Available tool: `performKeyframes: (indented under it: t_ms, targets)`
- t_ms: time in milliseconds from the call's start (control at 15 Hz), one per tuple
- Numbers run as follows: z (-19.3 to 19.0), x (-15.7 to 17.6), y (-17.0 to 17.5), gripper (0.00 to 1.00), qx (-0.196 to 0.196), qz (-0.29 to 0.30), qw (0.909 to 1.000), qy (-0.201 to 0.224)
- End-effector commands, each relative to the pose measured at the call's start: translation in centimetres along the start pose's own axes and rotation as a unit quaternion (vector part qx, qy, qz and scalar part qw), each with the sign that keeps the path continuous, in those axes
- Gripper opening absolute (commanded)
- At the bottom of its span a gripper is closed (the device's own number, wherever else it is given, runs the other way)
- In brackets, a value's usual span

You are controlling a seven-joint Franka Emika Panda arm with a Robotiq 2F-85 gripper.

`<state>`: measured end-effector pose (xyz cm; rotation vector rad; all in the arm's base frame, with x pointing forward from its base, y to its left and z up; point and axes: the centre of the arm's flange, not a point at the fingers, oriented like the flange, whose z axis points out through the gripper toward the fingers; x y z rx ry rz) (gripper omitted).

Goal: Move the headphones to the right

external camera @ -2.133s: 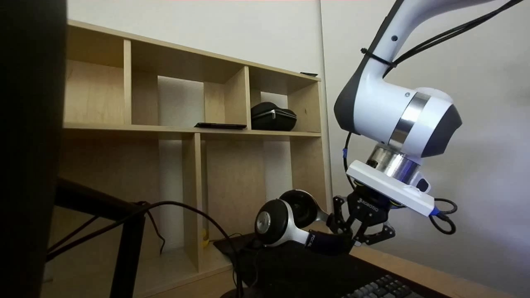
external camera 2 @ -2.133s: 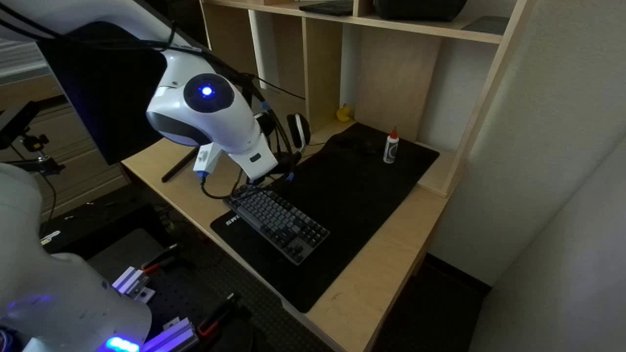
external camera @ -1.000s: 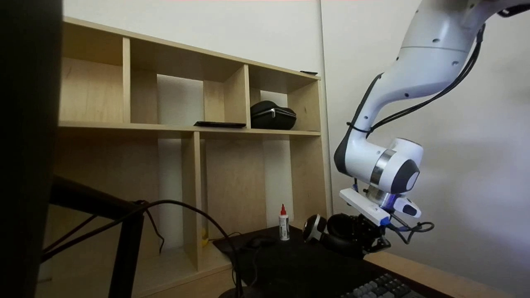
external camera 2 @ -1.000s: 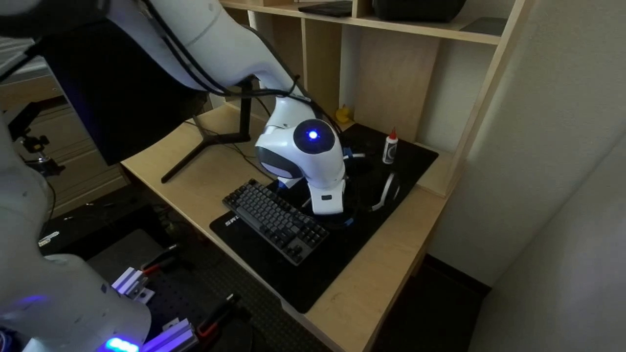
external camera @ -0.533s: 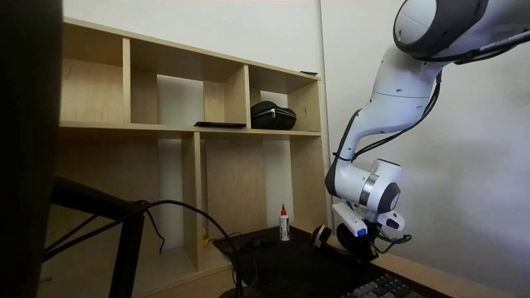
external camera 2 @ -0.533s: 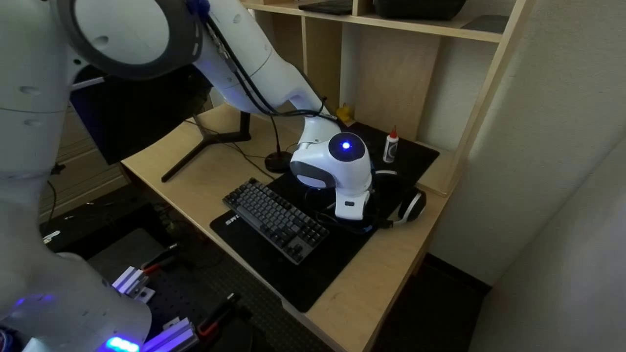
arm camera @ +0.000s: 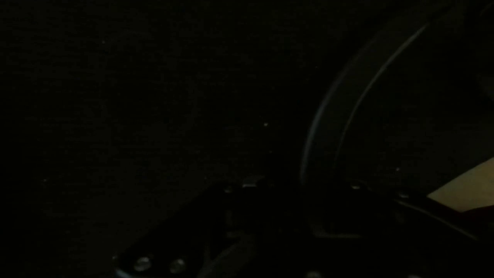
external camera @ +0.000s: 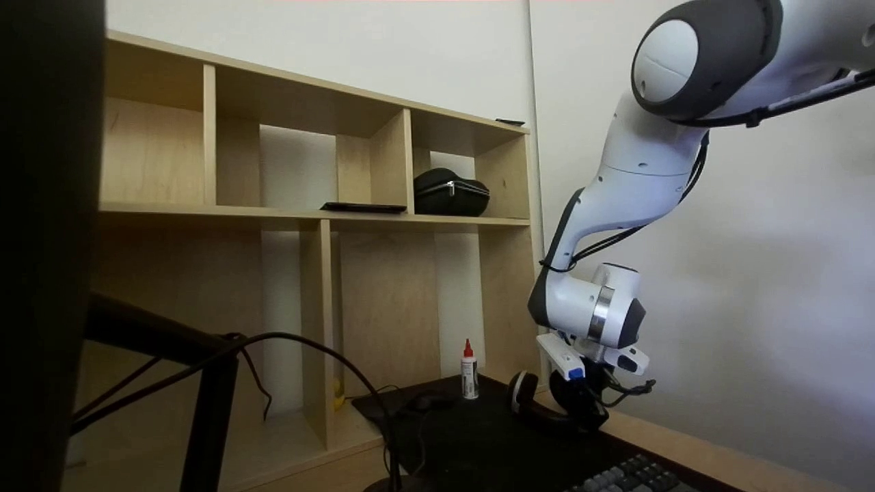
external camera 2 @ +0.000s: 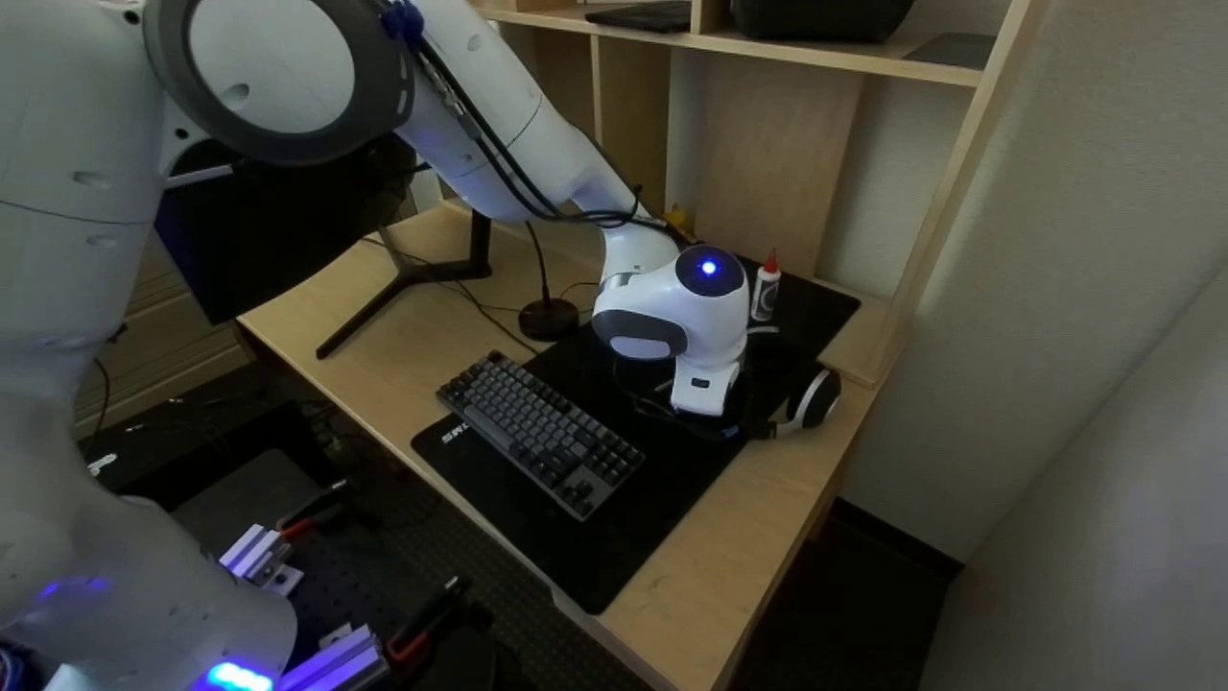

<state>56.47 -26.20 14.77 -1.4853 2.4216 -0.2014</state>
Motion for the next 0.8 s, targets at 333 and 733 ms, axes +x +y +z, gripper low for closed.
performKeyframes:
  t_ms: [333,733]
  targets:
    - [-7.7,-1.2,4.2,0.98,0.076,-0.008,0.9971,-0.004]
    - [-9.9,-1.8,4.7,1.00,0.094,-0.038,0.9947,0.012]
